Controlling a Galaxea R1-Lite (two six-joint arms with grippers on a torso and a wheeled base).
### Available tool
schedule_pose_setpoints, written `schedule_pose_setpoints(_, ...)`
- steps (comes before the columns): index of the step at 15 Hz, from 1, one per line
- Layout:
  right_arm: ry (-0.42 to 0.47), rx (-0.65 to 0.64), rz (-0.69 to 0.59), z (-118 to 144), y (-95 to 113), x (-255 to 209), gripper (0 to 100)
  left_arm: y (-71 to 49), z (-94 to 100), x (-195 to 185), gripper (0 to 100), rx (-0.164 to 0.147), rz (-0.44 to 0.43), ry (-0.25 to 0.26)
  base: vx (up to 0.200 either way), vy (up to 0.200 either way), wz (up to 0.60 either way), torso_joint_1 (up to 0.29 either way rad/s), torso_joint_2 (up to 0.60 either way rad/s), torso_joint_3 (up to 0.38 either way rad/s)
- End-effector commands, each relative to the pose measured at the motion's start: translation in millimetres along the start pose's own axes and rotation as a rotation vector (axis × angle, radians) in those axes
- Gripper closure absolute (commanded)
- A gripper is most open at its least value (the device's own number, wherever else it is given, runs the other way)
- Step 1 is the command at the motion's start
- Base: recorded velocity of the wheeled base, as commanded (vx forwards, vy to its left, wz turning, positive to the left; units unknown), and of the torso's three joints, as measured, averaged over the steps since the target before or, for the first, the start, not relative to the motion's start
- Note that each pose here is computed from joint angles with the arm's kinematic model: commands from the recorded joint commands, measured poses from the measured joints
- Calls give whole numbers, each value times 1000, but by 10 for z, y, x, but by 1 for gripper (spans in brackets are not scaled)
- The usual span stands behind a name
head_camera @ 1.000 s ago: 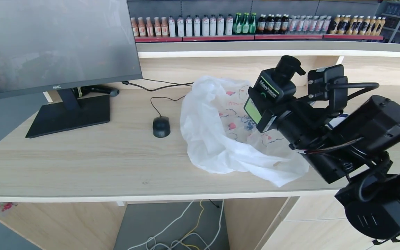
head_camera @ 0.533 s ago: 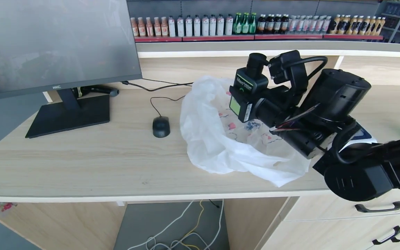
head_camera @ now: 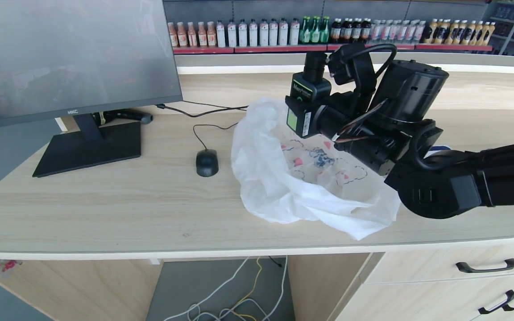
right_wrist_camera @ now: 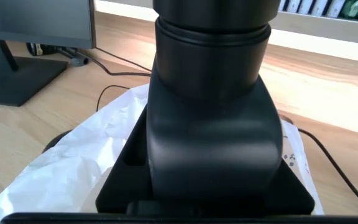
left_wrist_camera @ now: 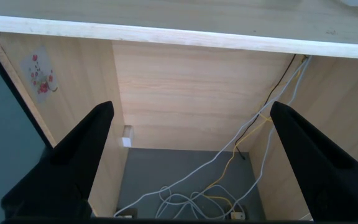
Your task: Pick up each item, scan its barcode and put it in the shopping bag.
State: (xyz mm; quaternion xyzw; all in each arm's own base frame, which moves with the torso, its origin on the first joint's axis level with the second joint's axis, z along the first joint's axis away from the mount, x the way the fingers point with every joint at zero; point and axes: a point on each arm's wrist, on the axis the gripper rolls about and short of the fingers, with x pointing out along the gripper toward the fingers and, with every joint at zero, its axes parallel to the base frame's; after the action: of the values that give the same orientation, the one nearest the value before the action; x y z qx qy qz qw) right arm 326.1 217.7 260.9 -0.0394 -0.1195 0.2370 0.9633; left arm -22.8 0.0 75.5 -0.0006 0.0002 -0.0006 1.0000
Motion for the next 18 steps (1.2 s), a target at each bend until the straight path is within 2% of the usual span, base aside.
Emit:
schedule_pose_setpoints(1,26,-2,17,-180,42,126,100,0,0,0,0,0,0,0,0,0,0,0,0,0)
schedule_pose_setpoints(6,88,18,37,-481,95,219,100,0,0,0,0,0,0,0,0,0,0,0,0,0)
schedule_pose_setpoints(10,112,20,70,-606,168,247,100,0,0,0,0,0,0,0,0,0,0,0,0,0)
schedule_pose_setpoints(18,128,44,58,-822,162,257,100,0,0,0,0,0,0,0,0,0,0,0,0,0)
